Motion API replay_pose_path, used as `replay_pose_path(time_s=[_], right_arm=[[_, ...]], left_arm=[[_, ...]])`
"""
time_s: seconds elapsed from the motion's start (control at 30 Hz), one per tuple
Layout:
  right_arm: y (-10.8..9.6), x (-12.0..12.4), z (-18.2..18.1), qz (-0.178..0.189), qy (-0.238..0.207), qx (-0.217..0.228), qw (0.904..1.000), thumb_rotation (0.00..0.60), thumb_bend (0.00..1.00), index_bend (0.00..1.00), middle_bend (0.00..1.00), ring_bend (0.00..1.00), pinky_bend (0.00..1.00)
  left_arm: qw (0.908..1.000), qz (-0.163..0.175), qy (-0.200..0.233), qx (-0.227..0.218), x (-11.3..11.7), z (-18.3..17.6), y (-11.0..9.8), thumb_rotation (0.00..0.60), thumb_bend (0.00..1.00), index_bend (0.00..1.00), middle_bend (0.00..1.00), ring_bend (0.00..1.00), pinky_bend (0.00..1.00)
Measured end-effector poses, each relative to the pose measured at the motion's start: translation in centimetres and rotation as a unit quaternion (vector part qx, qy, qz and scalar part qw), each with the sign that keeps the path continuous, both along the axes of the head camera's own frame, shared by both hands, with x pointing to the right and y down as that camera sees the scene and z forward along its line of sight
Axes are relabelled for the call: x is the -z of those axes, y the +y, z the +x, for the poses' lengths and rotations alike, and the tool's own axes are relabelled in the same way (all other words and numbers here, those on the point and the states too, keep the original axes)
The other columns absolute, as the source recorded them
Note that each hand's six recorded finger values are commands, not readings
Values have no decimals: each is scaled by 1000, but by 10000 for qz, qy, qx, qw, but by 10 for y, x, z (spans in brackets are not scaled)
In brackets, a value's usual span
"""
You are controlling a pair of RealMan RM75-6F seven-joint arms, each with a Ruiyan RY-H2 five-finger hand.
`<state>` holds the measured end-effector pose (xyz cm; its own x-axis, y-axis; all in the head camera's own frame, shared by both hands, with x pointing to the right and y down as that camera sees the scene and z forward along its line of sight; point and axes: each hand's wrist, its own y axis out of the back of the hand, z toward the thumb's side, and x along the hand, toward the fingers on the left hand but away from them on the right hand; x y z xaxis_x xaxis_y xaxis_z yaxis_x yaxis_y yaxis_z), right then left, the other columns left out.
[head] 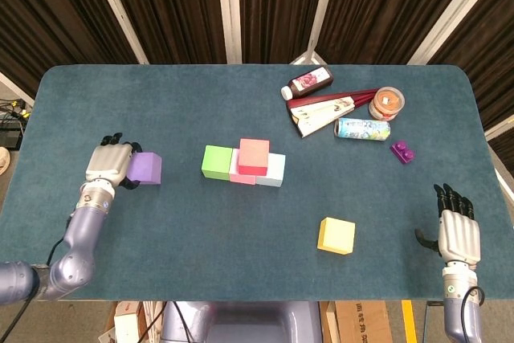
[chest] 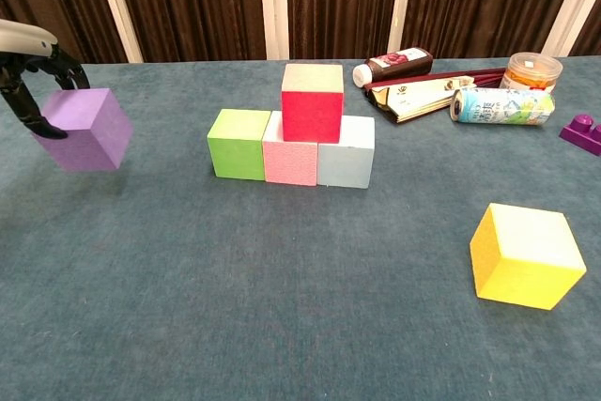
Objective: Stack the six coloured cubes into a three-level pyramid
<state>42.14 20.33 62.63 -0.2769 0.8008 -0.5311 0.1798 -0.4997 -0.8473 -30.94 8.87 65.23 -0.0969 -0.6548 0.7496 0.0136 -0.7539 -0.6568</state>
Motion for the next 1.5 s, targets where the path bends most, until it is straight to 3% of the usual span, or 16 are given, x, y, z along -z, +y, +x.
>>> replay_pose_path(time_s=[0.7, 0.87, 1.1, 1.3, 1.5], right_arm=[[-1, 2, 3, 34, -26, -40, 10000, 600, 287, 0, 0, 0, 0], [-1, 2, 2, 22, -40, -32, 10000, 600, 287, 0, 0, 0, 0], [0, 3, 2, 27, -48, -30, 10000, 600, 287, 0, 0, 0, 0], [0, 2, 2, 16, -54, -36, 10000, 600, 287, 0, 0, 0, 0], [0, 2, 1, 8, -51, -20, 10000, 600, 287, 0, 0, 0, 0]], left_arm=[[9975, -248, -575, 336, -21, -10, 0, 600, 404, 196, 231, 0, 0], [9976, -229, -592, 263, -21, -11, 0, 600, 404, 158, 212, 0, 0], [9974, -292, -641, 167, -19, -13, 3, 600, 404, 9, 66, 0, 0], [9964, -317, -785, -84, -15, -17, 5, 600, 404, 0, 27, 0, 0], [9980, -194, -566, -193, 0, -14, 6, 600, 404, 8, 24, 0, 0]])
